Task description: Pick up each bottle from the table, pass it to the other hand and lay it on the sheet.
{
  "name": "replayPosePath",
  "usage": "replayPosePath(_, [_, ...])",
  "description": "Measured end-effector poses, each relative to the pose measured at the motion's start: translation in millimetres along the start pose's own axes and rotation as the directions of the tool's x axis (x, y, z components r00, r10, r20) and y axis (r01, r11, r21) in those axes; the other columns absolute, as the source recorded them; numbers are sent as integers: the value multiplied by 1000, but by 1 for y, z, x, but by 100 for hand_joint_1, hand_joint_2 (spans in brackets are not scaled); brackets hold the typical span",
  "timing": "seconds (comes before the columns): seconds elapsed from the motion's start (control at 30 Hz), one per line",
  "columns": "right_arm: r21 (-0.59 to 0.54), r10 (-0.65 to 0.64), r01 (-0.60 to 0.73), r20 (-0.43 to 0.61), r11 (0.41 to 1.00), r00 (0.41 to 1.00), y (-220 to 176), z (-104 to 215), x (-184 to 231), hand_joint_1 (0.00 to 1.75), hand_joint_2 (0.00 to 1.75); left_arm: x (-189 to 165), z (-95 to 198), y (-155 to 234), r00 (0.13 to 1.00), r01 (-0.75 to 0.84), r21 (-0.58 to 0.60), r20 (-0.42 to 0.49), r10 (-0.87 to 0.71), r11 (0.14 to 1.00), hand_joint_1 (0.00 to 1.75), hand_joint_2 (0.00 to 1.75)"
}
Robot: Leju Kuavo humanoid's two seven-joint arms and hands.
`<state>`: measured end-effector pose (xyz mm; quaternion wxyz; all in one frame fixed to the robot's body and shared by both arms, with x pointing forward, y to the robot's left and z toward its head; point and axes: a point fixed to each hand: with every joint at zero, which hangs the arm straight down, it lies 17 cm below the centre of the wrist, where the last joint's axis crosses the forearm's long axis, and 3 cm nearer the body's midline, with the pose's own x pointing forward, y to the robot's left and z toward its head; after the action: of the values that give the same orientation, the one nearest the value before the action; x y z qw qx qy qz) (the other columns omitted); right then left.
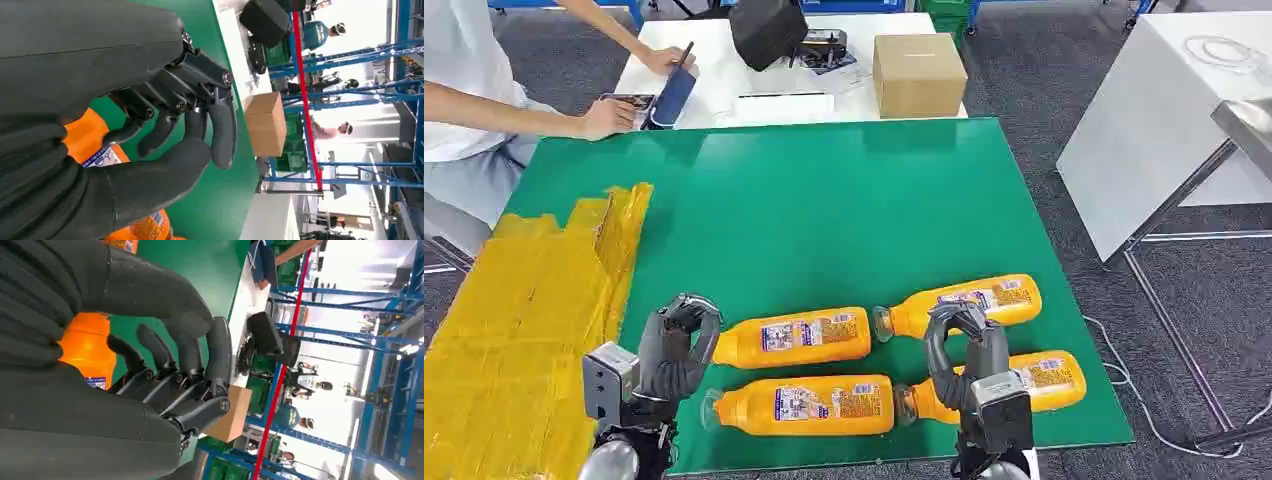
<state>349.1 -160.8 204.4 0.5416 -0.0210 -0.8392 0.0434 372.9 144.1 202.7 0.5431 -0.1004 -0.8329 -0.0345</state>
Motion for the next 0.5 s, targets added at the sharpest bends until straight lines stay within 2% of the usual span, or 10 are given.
replayPosePath(0.1, [-7,-12,13,22,1000,1000,-1,0,4,175,175,1,0,5,1000,11,27,11,-11,1000,175,175])
replayPosePath(0.2, [-39,-49,56,143,998,989,1,-3,26,175,175,4,15,26,998,42,148,46,-49,988,175,175])
replayPosePath(0.3, [-41,-56,63,159,997,986,9,-7,30,175,175,0,26,32,997,53,170,40,-61,984,175,175])
replayPosePath(0.33, [-38,-58,65,162,997,985,11,-8,31,79,175,-1,27,32,997,55,171,36,-62,984,103,175])
replayPosePath(0.37, [-35,-59,65,163,997,985,13,-9,31,2,175,-1,28,33,997,58,174,34,-64,983,3,175])
replayPosePath(0.5, [-25,-50,54,146,998,988,17,-11,26,0,175,-3,29,34,997,65,176,27,-71,982,0,175])
